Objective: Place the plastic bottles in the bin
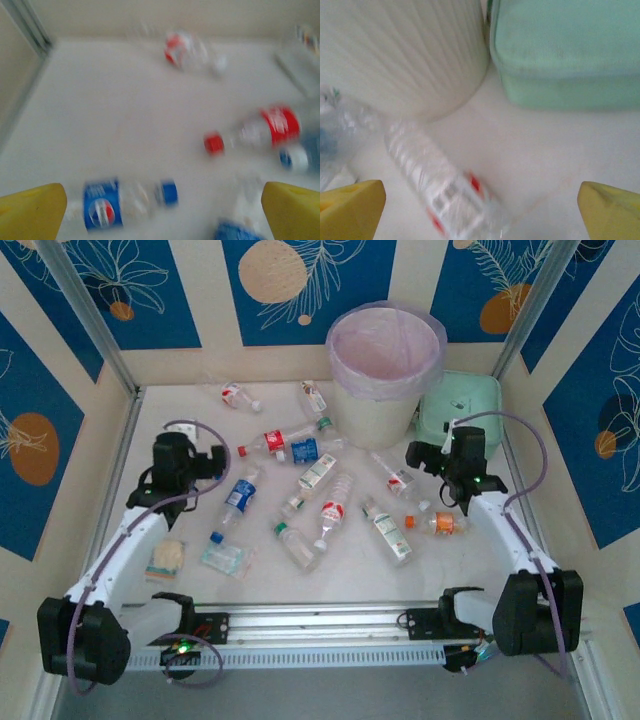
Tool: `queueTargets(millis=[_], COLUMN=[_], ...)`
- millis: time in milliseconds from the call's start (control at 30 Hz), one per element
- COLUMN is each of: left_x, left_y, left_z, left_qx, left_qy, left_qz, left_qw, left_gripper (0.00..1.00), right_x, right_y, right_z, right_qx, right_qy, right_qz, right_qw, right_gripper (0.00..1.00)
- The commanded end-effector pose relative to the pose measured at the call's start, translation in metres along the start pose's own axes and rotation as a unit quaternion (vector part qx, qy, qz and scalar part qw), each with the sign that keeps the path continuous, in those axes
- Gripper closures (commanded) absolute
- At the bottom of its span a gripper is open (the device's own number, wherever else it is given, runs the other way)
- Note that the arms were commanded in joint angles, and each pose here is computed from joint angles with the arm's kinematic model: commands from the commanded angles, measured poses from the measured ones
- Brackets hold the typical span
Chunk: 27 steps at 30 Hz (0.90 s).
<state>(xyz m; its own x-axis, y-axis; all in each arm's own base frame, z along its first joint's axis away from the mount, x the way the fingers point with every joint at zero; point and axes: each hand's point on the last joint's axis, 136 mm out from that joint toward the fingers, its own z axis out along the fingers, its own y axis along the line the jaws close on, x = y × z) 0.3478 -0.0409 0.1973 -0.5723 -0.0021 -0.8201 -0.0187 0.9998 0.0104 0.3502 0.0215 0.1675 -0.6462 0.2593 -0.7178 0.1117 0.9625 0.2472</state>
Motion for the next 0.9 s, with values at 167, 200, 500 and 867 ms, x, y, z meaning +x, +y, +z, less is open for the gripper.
queueTargets(millis=[167, 200, 500, 867], left_x=[0.132, 0.135, 0.165, 0.133], left_y=[-0.027, -0.028, -0.036, -0.049], left_z=[-0.001, 0.002, 0.027, 0.011], left_qx=[0.025, 0.022, 0.013, 0.032], left_qy=[0.258, 0.267, 0.334, 0.301], left_qz=[0.072, 0.073, 0.096, 0.089], left_qw=[0.963, 0.961, 0.938, 0.949], left_gripper=[0.0, 0.01, 0.04, 0.44], right_x=[0.052, 0.049, 0.03, 0.009], right_y=[0.046, 0.05, 0.069, 0.083], right_z=[-0.055, -0.059, -0.09, -0.125], right_qx=[-0.137, -0.147, -0.188, -0.222], right_qy=[0.14, 0.14, 0.129, 0.09], right_qz=[0.112, 0.115, 0.116, 0.105], right_qw=[0.974, 0.972, 0.967, 0.965], right_gripper=[0.01, 0.01, 0.01, 0.01])
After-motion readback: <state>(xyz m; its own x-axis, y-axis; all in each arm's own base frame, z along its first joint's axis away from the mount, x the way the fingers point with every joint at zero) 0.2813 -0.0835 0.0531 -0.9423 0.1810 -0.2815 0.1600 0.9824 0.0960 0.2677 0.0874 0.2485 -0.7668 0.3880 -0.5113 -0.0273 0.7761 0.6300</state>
